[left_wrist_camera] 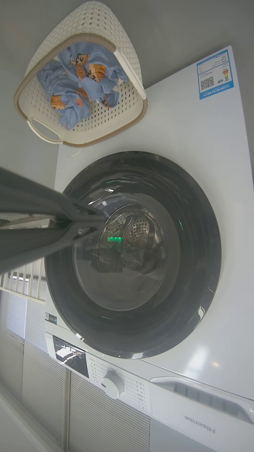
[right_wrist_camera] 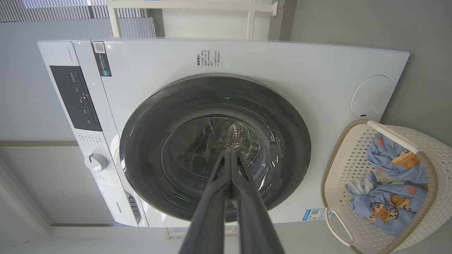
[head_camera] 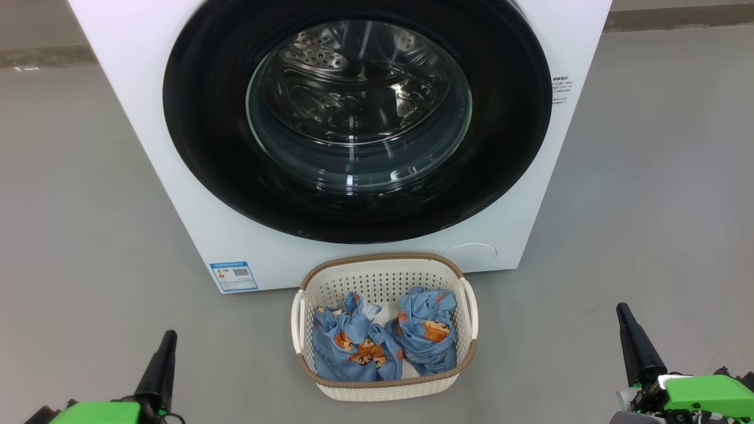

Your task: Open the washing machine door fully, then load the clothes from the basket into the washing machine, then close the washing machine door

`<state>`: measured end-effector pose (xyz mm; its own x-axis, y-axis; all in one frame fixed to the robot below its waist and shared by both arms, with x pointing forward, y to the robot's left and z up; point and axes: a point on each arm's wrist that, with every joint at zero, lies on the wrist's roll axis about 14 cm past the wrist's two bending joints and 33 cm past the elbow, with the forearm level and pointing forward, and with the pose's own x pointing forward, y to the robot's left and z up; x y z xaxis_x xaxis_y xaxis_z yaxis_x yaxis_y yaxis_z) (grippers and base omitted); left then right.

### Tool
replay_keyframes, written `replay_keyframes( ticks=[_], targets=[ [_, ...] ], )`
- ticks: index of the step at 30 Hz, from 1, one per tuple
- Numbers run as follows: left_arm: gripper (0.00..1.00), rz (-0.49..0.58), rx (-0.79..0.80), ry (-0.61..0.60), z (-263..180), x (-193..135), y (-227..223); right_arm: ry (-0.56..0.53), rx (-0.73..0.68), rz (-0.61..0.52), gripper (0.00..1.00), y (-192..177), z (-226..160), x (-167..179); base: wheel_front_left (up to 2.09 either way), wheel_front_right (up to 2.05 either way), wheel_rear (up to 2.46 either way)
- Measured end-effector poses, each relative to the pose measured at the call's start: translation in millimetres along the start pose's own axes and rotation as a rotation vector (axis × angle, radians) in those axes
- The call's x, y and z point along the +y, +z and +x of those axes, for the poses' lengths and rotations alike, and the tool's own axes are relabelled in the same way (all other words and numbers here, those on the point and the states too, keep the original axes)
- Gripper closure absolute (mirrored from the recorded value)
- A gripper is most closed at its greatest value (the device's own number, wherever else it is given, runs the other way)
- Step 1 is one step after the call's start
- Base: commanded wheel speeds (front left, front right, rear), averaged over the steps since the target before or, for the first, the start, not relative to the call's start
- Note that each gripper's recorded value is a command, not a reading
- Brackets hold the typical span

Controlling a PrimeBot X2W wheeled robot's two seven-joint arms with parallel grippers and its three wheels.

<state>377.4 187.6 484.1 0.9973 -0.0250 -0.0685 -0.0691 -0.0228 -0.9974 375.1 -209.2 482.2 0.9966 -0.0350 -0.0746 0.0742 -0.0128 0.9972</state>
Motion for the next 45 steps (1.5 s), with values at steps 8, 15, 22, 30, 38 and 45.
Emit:
replay_keyframes(
  ticks=[8,15,22,30,38,45],
  targets=[
    [0.00,-0.017,0.002,0.057,-7,20,-4,-0.058,-0.004,0.010,0.00,-1,-7,-19,0.00,0.00,0.00],
    [0.00,-0.025,-0.001,0.096,-15,33,-9,-0.098,-0.012,0.013,0.00,-2,-14,-33,0.00,0.00,0.00],
    [0.00,0.032,-0.001,0.090,-14,30,-10,-0.103,-0.007,-0.053,0.00,-4,-13,-34,0.00,0.00,0.00],
    [0.00,0.110,-0.002,0.084,-13,28,-10,-0.107,-0.004,-0.144,0.00,-2,-13,-34,0.00,0.00,0.00],
    [0.00,0.212,0.001,0.076,-13,25,-12,-0.107,0.006,-0.228,0.00,-5,-12,-34,0.00,0.00,0.00],
    [0.00,0.322,0.005,0.061,-12,20,-12,-0.106,0.013,-0.315,0.00,-6,-11,-34,0.00,0.00,0.00]
  ],
)
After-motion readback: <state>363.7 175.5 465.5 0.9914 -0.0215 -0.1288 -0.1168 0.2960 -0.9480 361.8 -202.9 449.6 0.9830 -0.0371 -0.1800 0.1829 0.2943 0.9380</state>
